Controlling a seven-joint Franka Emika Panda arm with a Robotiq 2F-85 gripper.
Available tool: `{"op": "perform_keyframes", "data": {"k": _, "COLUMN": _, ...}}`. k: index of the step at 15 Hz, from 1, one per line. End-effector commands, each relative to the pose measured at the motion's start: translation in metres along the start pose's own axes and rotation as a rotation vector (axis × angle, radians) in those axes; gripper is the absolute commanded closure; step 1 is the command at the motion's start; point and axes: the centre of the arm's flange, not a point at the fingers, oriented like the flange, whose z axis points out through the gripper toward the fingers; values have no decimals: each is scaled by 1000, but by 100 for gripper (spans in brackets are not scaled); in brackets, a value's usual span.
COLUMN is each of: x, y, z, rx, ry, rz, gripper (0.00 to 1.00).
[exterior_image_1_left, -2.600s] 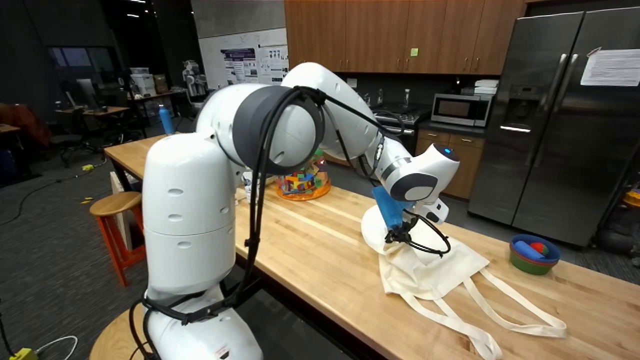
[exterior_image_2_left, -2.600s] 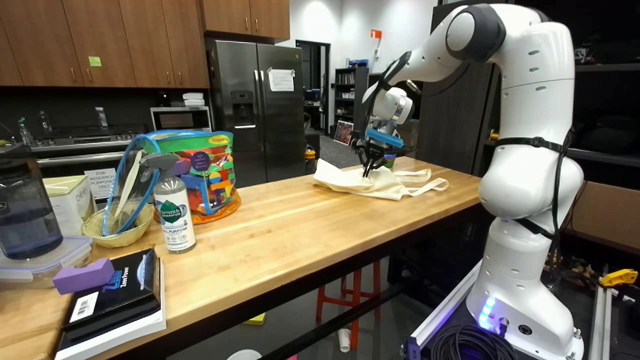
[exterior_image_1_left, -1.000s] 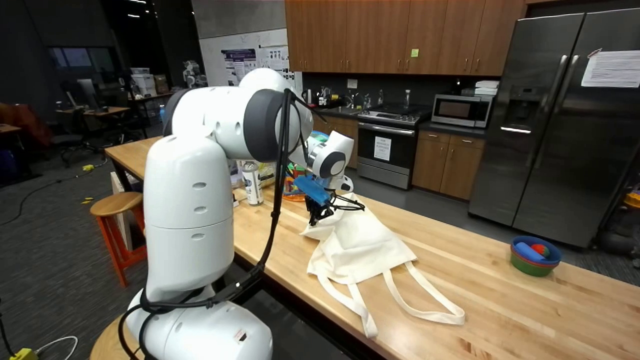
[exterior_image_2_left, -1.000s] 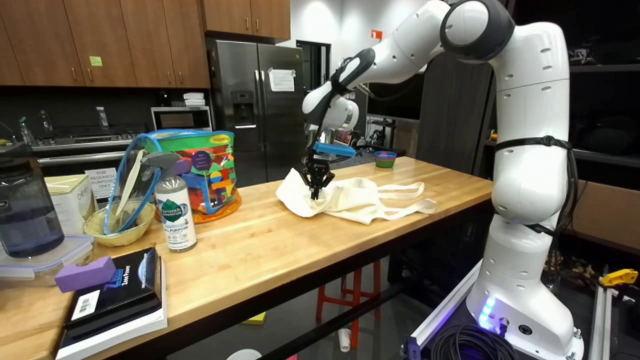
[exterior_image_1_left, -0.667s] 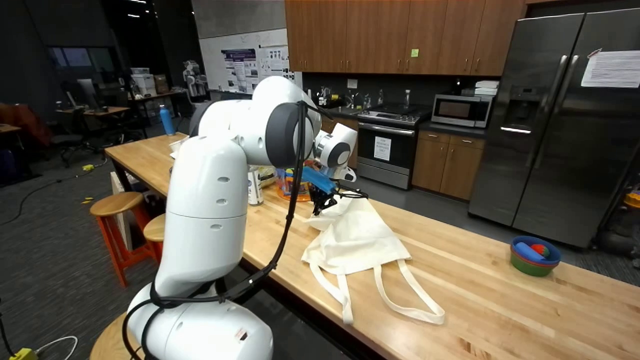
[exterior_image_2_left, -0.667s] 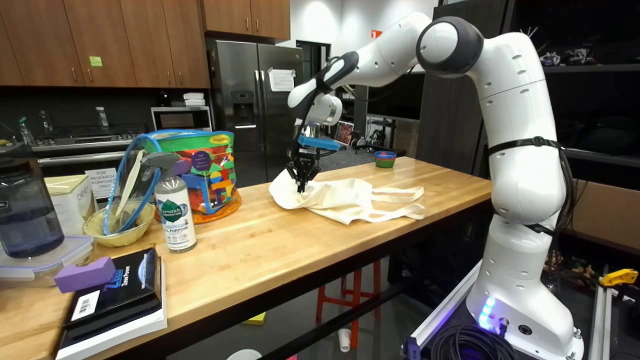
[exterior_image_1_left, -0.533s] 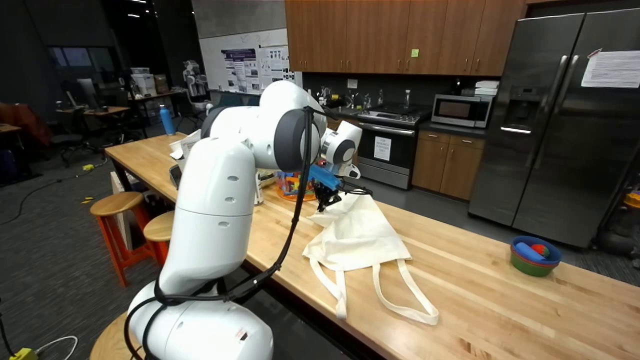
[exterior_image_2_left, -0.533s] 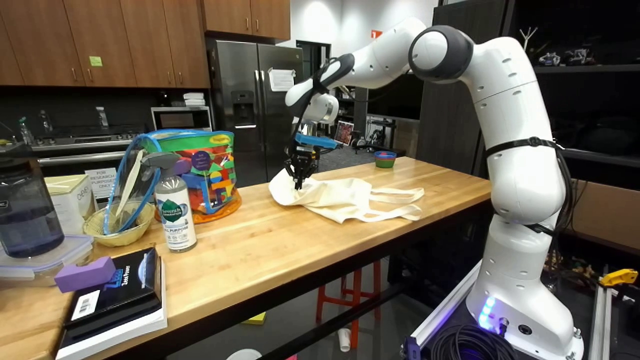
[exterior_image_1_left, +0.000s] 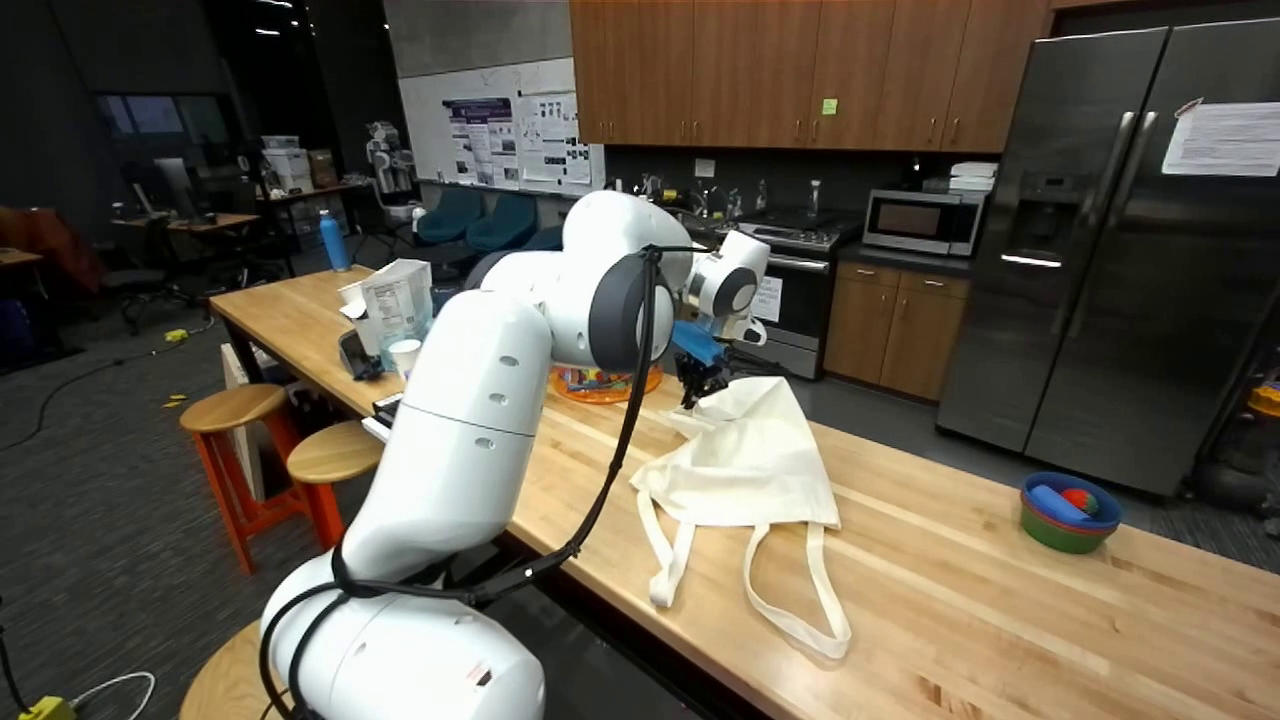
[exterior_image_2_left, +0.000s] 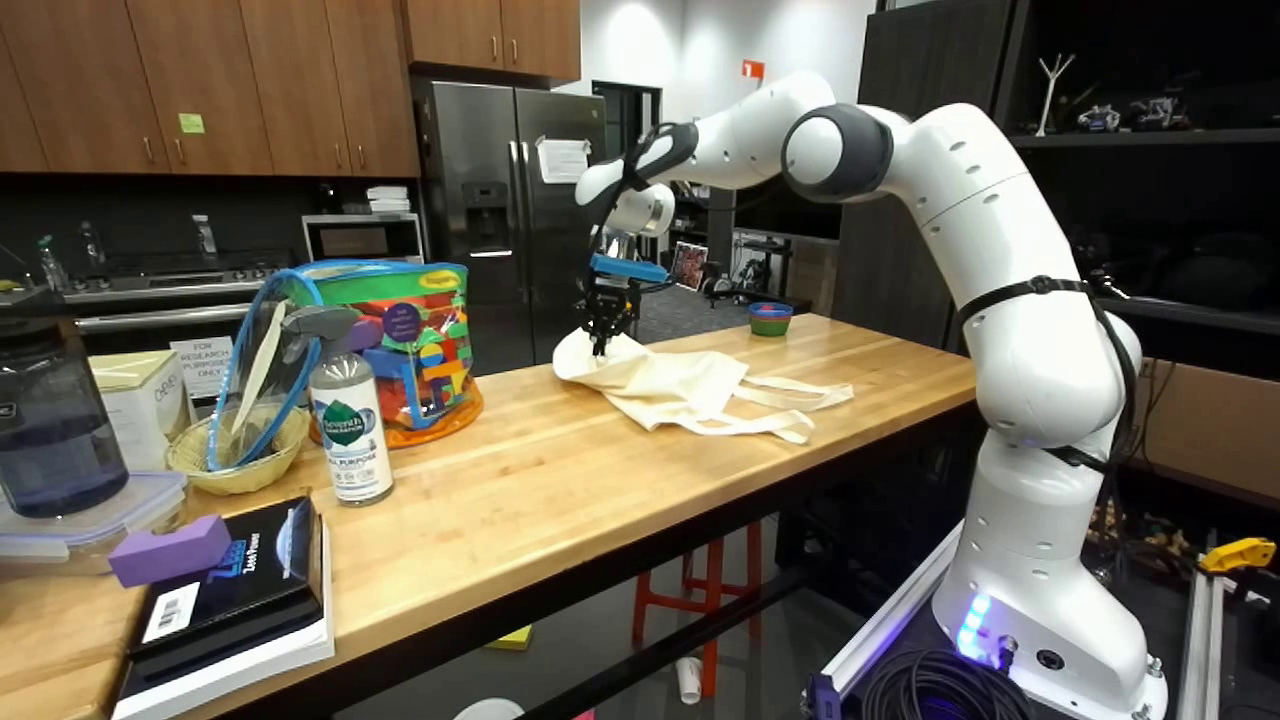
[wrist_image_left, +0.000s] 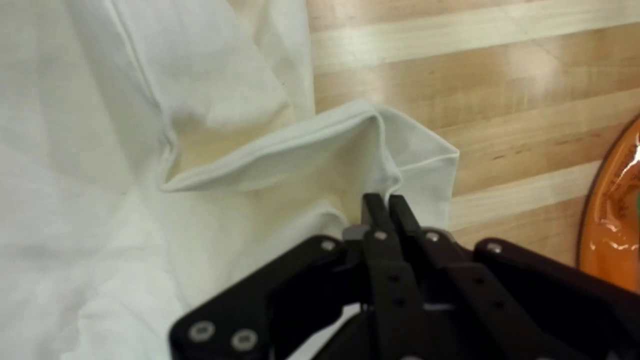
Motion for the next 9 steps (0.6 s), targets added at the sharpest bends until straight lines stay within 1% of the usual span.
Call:
{"op": "perform_keyframes", "data": {"k": 1, "x": 26, "y": 27, "z": -22, "rx": 2, "ry": 20, "rz": 96, "gripper": 99}}
{"op": "perform_keyframes", "data": {"k": 4, "x": 29, "y": 66, "z": -33, "rx": 12, "ry": 43, "rz": 176, "gripper": 99}}
{"op": "perform_keyframes", "data": {"k": 9, "x": 17, "y": 141, "z": -42, "rx": 27, "ry": 70, "rz": 310, "gripper": 99}}
